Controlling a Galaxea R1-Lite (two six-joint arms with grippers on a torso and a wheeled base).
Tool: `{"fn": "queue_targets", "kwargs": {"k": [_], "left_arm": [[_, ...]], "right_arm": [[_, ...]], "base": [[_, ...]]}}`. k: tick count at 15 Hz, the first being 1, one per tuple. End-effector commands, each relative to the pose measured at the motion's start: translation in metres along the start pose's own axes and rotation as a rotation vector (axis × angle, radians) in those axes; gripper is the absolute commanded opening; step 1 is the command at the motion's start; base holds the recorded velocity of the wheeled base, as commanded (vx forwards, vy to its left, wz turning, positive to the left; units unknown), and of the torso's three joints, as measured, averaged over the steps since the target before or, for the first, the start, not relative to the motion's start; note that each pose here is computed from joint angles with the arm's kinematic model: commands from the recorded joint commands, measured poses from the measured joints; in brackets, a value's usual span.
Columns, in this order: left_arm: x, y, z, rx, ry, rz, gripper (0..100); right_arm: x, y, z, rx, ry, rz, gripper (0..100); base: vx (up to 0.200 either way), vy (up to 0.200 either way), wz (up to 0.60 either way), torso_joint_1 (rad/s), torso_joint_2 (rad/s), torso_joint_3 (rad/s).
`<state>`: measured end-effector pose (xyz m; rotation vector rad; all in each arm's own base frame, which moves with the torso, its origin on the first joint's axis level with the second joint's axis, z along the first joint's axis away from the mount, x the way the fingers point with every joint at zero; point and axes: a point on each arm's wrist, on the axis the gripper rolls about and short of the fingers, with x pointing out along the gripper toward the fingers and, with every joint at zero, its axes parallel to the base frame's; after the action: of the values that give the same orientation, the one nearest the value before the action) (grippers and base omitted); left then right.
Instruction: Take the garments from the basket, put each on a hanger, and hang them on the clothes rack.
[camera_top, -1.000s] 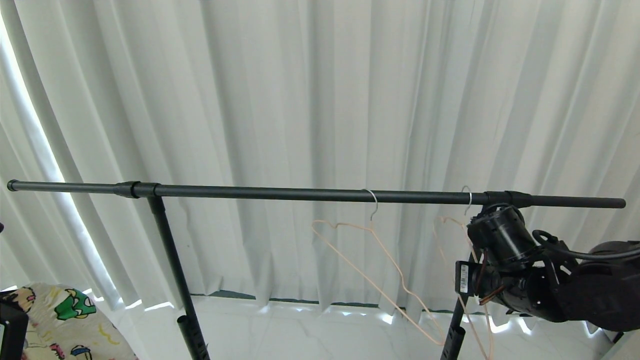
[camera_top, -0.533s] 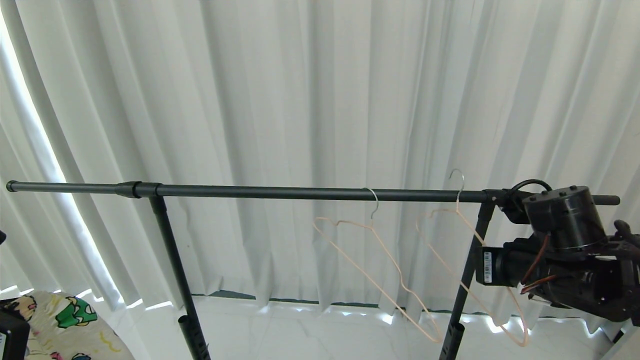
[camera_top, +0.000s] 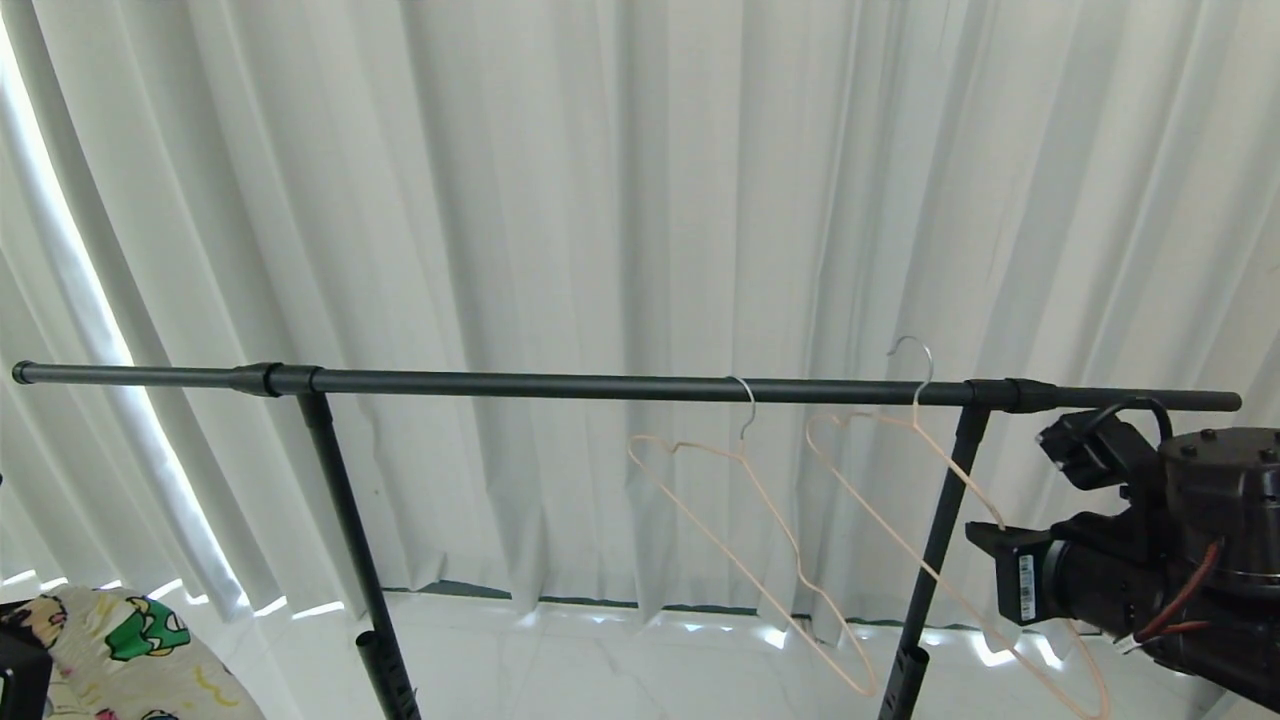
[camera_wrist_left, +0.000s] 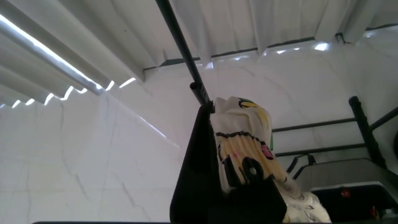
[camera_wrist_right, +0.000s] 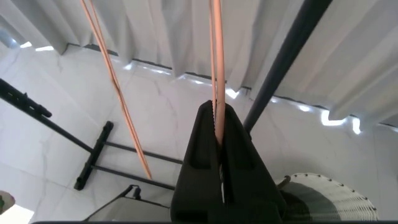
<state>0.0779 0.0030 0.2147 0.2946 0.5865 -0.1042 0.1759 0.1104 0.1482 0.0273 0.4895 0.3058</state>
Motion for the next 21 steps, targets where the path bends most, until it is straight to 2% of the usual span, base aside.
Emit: {"fn": "queue_targets", "kwargs": {"k": [1, 5, 10, 21], "left_arm": [[0.001, 0.000, -0.001, 0.001, 0.005, -0.001, 0], [0.001, -0.001, -0.002, -0.001, 0.007, 0.000, 0], [0.001, -0.001, -0.002, -0.001, 0.007, 0.000, 0], [-0.001, -0.001, -0.003, 0.000, -0.001, 0.000, 0]], "right_arm": [[-0.016, -0.004, -0.003, 0.001, -0.033, 0.009, 0], [-0.044, -0.014, -0.013, -0.054, -0.082, 0.029, 0], [-0.053, -0.018, -0.025, -0.084, -0.071, 0.040, 0], [-0.052, -0.019, -0.031, -0.103, -0.038, 0.033, 0]], "base": [[0.000, 0.000, 0.00, 0.000, 0.00, 0.000], [0.000, 0.000, 0.00, 0.000, 0.00, 0.000], [-0.200, 0.000, 0.00, 0.007, 0.00, 0.000], [-0.200, 0.000, 0.00, 0.002, 0.00, 0.003]]}}
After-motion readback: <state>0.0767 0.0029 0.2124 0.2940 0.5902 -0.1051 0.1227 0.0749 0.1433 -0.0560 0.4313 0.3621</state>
